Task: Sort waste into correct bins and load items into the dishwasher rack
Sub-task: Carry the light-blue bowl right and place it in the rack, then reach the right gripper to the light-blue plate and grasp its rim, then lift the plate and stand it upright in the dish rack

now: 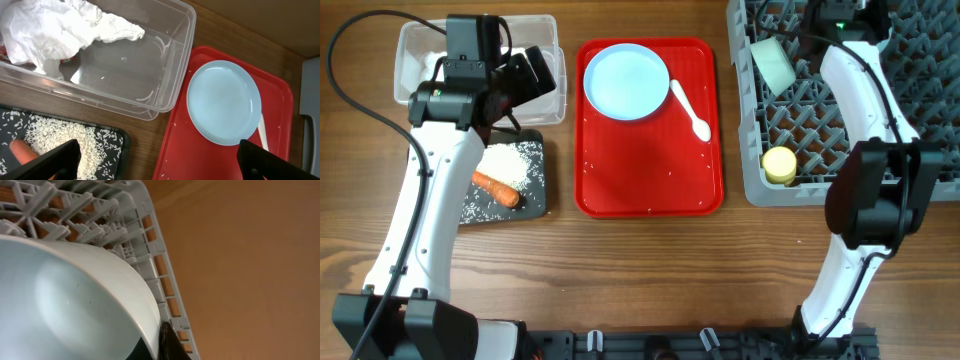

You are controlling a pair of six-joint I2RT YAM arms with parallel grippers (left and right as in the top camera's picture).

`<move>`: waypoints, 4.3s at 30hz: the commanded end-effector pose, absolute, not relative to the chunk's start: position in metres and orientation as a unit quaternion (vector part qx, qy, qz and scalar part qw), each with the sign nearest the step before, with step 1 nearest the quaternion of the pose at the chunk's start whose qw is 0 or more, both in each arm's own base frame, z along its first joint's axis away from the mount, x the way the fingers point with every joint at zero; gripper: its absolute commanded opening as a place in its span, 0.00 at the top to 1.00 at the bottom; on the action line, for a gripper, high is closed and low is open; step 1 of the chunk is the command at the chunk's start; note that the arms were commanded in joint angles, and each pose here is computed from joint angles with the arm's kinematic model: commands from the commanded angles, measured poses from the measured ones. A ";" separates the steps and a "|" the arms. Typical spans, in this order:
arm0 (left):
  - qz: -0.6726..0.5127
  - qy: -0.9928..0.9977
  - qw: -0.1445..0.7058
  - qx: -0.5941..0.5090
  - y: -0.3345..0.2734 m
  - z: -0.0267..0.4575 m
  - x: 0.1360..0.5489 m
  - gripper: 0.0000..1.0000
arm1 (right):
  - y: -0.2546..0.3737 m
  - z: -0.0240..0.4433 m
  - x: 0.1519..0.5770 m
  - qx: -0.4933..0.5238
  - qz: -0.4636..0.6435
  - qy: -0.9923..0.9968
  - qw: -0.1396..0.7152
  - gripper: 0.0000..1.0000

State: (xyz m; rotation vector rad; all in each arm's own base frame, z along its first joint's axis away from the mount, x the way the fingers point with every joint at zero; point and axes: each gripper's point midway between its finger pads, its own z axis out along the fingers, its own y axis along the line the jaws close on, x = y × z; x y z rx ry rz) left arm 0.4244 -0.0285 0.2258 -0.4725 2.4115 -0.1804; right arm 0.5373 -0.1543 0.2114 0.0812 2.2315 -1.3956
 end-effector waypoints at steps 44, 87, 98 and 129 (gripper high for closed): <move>-0.069 0.919 0.338 -0.189 -0.026 0.230 0.426 0.00 | 0.030 0.253 0.537 -0.010 -0.317 0.855 0.410 0.00; -0.069 0.919 0.338 -0.189 -0.026 0.230 0.426 0.00 | 0.196 -0.023 0.459 -0.101 0.055 0.990 0.082 0.96; -0.069 0.919 0.338 -0.189 -0.026 0.230 0.426 0.00 | 0.174 0.082 0.490 -0.074 0.072 0.978 0.180 0.96; -0.069 0.919 0.338 -0.189 -0.026 0.230 0.426 0.00 | -0.213 0.295 0.496 0.110 -0.353 0.848 0.379 0.96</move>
